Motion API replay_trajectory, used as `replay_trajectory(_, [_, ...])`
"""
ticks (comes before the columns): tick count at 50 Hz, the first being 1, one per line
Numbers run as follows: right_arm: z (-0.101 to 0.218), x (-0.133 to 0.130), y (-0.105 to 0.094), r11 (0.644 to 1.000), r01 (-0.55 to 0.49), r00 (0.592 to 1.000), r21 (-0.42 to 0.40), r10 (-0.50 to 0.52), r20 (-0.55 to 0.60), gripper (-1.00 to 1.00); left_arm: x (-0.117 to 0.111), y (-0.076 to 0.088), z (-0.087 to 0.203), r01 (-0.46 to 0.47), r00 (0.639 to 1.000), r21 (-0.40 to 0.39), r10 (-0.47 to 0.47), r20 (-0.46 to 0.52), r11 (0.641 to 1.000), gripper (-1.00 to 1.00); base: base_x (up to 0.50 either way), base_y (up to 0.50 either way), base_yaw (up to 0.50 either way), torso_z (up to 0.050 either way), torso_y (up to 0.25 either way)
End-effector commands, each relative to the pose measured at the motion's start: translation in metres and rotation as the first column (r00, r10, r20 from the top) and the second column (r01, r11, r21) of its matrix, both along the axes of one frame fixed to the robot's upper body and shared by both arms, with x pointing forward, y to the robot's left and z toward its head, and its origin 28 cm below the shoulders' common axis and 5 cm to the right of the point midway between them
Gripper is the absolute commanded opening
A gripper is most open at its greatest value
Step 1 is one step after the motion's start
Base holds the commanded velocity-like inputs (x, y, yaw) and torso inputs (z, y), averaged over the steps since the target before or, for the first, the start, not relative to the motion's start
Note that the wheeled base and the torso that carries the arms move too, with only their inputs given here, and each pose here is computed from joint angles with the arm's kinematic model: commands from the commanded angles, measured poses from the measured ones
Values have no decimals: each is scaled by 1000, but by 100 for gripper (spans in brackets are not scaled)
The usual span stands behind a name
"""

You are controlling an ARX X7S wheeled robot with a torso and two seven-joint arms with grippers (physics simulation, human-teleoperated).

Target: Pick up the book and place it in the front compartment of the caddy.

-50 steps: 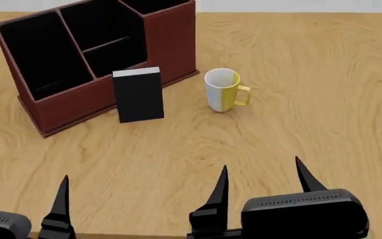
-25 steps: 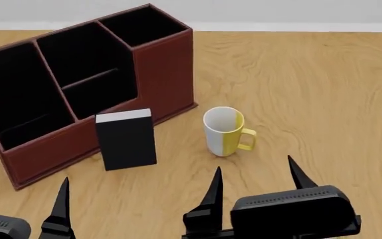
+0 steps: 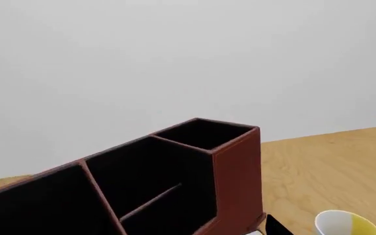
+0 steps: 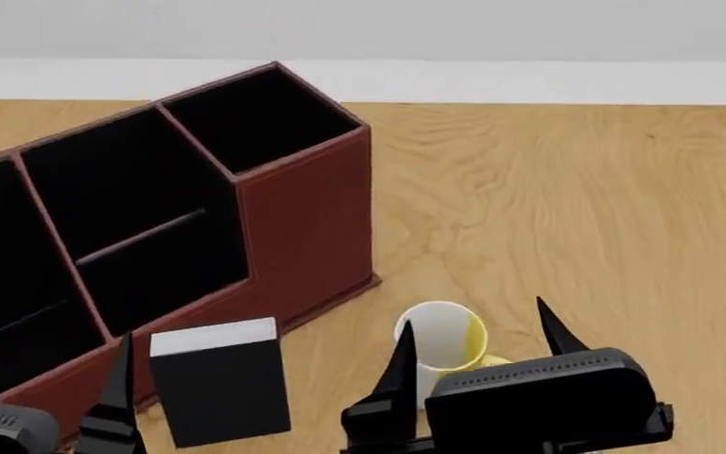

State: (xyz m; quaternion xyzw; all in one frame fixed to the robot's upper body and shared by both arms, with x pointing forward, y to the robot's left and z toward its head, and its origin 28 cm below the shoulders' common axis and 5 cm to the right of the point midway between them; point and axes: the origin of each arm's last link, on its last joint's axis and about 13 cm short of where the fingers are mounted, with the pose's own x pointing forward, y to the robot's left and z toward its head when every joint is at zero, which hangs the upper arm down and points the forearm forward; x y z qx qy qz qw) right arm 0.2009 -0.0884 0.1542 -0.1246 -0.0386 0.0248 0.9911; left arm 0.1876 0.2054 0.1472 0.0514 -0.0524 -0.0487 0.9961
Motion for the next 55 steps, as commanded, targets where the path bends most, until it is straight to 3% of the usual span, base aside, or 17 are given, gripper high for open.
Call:
replay_trajectory(1, [-1,0,1,1000,-14,1000,-5,14,-7,100,0,-1,2,2,1000,1,-2,5,1000,100,500,164,0,0,0])
replay_trajectory(26, [-11,0,1,999,-33,999,16,33,-30,100,-2,1,-2,-5,1000,4,5,1,1000,100,500,150,0,0,1])
replay_trajectory(48, [0,-1,-9,1000,9,1000,-7,-9,-3,100,-3,7,9,32,999,53,-30,-37,998,100,-3,0,0,0,1])
replay_trajectory(55, [4,-1,-13,1000,26,1000,-14,-26,7,100,-4,12,18,128,988,110,-118,-99,986,100,0,0,0,0,0])
